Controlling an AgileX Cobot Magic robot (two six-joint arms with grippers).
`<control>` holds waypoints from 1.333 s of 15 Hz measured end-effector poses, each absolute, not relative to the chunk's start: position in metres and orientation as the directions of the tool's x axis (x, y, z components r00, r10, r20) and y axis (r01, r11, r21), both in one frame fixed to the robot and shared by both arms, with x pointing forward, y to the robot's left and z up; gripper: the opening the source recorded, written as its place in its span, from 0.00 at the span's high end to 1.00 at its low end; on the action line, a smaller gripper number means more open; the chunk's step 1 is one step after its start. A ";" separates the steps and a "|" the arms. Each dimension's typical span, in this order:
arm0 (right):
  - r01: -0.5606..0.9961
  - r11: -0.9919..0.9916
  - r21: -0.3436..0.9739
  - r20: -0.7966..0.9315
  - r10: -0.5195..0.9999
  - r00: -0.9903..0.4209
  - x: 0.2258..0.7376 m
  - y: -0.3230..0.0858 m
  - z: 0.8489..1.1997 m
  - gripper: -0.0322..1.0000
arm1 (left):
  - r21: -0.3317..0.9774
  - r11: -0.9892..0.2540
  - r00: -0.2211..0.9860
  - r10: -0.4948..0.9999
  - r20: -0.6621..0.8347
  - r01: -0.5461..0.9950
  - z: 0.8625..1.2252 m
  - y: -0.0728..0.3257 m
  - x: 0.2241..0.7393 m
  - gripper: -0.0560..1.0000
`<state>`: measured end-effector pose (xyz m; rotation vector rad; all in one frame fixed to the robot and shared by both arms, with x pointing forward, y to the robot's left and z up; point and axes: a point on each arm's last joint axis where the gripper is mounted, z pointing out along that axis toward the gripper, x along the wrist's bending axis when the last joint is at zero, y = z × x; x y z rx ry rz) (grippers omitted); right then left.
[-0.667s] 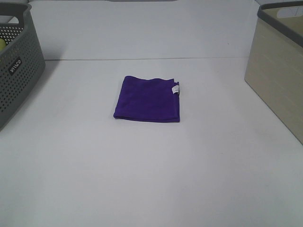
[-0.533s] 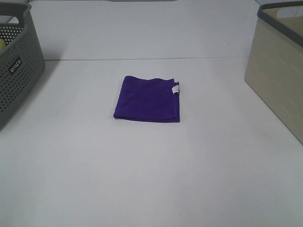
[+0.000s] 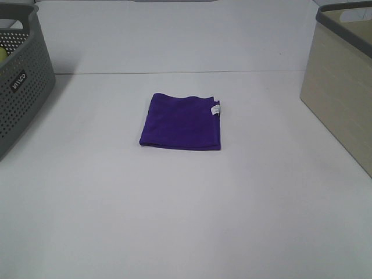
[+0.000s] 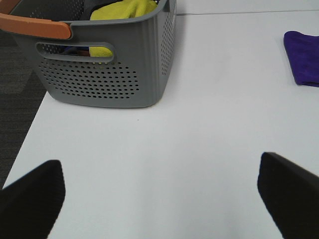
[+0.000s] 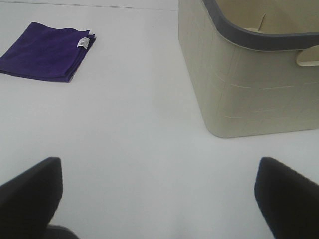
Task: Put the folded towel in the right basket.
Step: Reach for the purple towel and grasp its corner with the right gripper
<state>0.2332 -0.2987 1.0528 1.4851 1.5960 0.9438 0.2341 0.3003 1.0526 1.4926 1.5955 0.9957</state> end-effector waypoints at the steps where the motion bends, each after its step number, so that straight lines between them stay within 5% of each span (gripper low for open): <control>1: 0.447 0.054 0.893 -0.037 0.998 -0.047 0.233 -0.299 1.053 0.04 | 0.898 0.029 -0.066 0.998 0.000 0.438 1.053 0.300 0.234 0.01; 20: 0.447 0.053 0.893 -0.036 0.998 -0.047 0.233 -0.299 1.053 0.02 | 0.898 0.029 -0.066 0.998 0.000 0.438 1.053 0.300 0.234 0.01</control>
